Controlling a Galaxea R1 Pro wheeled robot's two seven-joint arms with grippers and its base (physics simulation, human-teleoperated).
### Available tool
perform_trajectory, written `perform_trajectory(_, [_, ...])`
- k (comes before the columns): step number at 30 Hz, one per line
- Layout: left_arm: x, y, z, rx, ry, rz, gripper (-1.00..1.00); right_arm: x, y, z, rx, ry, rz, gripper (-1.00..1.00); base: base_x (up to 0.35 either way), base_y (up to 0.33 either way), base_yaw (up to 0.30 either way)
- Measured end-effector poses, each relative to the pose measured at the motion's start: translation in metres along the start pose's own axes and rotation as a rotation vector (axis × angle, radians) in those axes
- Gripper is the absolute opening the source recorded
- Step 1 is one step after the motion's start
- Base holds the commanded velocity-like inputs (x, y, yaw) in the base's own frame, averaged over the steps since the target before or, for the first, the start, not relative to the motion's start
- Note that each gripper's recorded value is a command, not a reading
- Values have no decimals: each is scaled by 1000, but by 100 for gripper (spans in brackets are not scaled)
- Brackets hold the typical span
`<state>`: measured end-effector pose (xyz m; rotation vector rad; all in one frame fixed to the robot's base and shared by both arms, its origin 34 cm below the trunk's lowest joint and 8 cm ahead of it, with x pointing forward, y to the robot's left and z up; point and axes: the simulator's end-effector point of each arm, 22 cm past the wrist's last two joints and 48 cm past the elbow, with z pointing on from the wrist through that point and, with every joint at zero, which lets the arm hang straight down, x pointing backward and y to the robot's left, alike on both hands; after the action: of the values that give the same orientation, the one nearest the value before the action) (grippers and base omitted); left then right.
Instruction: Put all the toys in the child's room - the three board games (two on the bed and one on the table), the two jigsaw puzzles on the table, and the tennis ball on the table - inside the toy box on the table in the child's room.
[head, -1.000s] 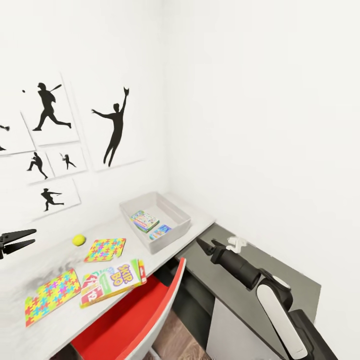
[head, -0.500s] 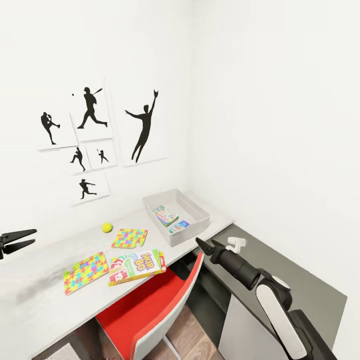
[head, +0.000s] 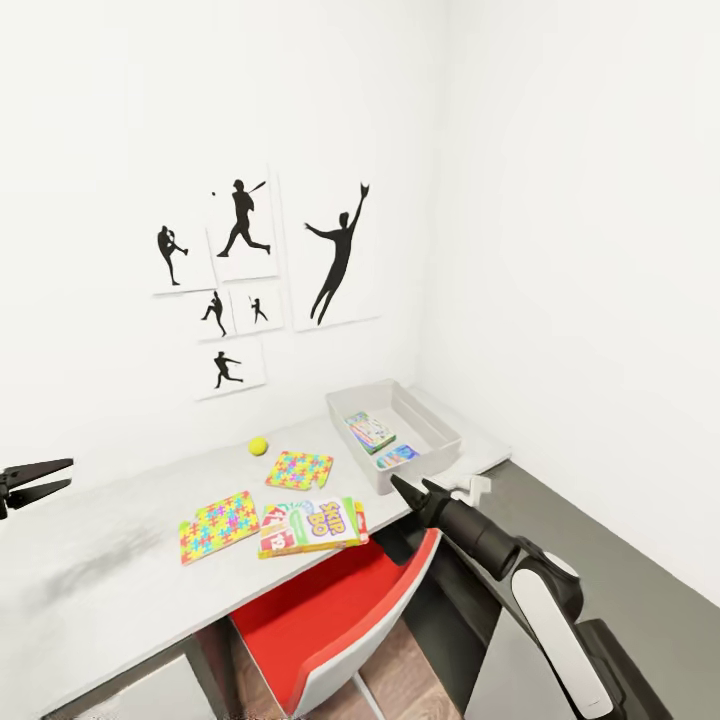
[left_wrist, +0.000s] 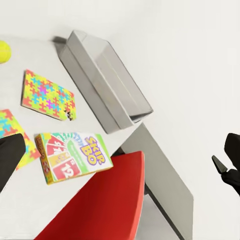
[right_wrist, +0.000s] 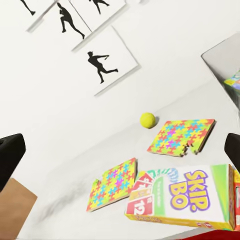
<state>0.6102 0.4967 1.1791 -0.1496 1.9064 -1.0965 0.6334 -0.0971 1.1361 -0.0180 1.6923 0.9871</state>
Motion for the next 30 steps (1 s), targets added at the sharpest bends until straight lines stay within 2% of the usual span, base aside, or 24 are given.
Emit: perform_trajectory(30, [0, -5, 0, 12, -6, 1, 100, -4, 4, -1, -4, -7, -8, 100, -22, 34, 278])
